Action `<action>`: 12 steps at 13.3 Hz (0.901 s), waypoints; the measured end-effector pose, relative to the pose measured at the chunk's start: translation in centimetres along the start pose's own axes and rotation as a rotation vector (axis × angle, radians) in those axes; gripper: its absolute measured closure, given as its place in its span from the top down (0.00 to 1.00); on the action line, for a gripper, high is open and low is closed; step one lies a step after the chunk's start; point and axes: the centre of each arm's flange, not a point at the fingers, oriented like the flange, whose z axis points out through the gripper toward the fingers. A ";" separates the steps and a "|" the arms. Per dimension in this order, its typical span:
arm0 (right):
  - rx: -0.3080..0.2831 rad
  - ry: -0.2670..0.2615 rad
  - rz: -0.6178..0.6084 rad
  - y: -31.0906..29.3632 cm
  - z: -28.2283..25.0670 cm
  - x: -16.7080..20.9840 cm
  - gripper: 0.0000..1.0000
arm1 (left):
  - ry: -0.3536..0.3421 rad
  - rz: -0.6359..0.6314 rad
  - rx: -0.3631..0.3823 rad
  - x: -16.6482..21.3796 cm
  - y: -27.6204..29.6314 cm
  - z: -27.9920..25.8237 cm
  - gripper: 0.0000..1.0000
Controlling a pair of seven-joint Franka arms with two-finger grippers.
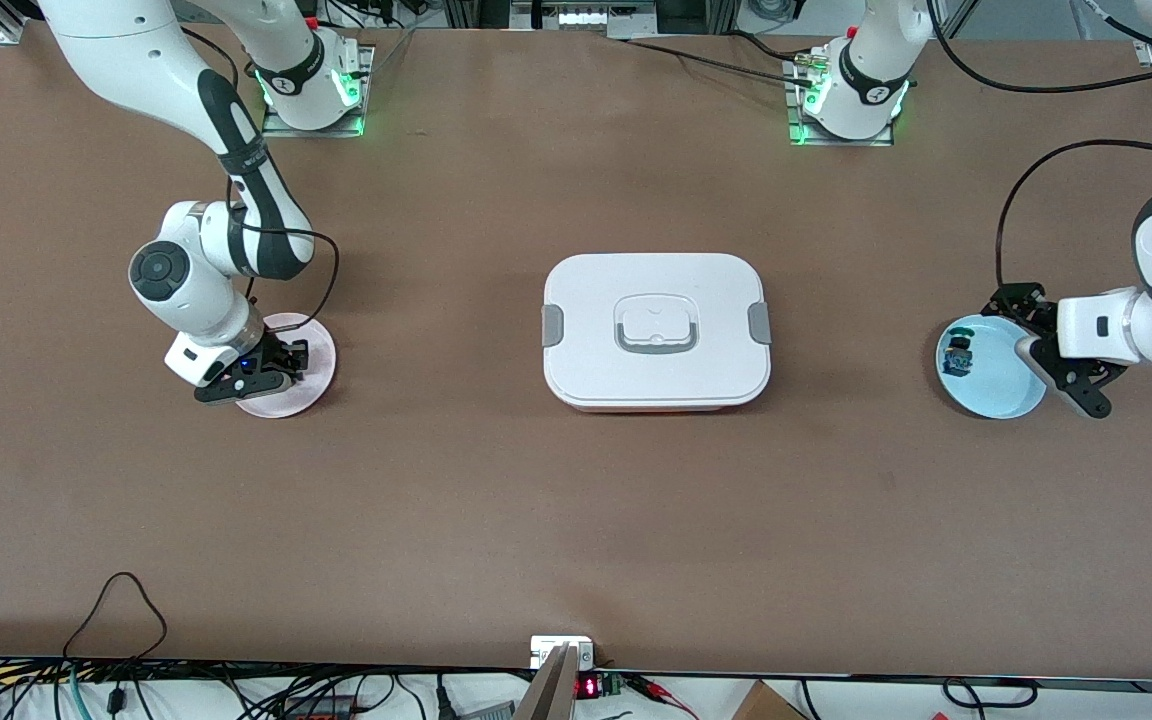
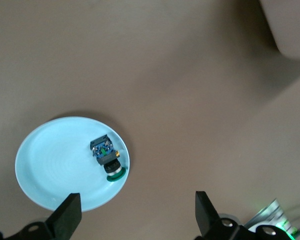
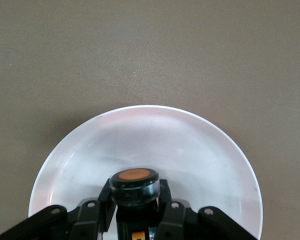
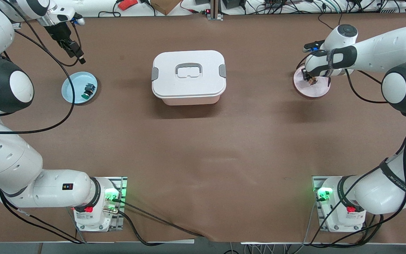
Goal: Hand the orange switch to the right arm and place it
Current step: 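Lower the switch onto the white plate and open the right gripper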
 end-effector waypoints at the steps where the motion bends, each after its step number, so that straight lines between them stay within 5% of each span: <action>1: 0.000 -0.002 0.002 0.0 0.1 -0.1 0.38 | 0.002 -0.096 0.004 0.3 0.4 -0.2 1.00; 5: 0.000 -0.012 0.012 0.0 0.6 -0.3 0.41 | 0.032 -0.315 0.034 2.0 2.9 -2.7 1.00; 11: 0.051 -0.054 0.011 -1.0 -6.2 2.9 0.99 | 0.070 -0.440 0.063 2.2 6.2 -8.4 1.00; 12: 0.069 -0.059 0.007 -1.3 -9.3 3.8 1.00 | 0.087 -0.443 0.078 1.7 6.5 -9.5 1.00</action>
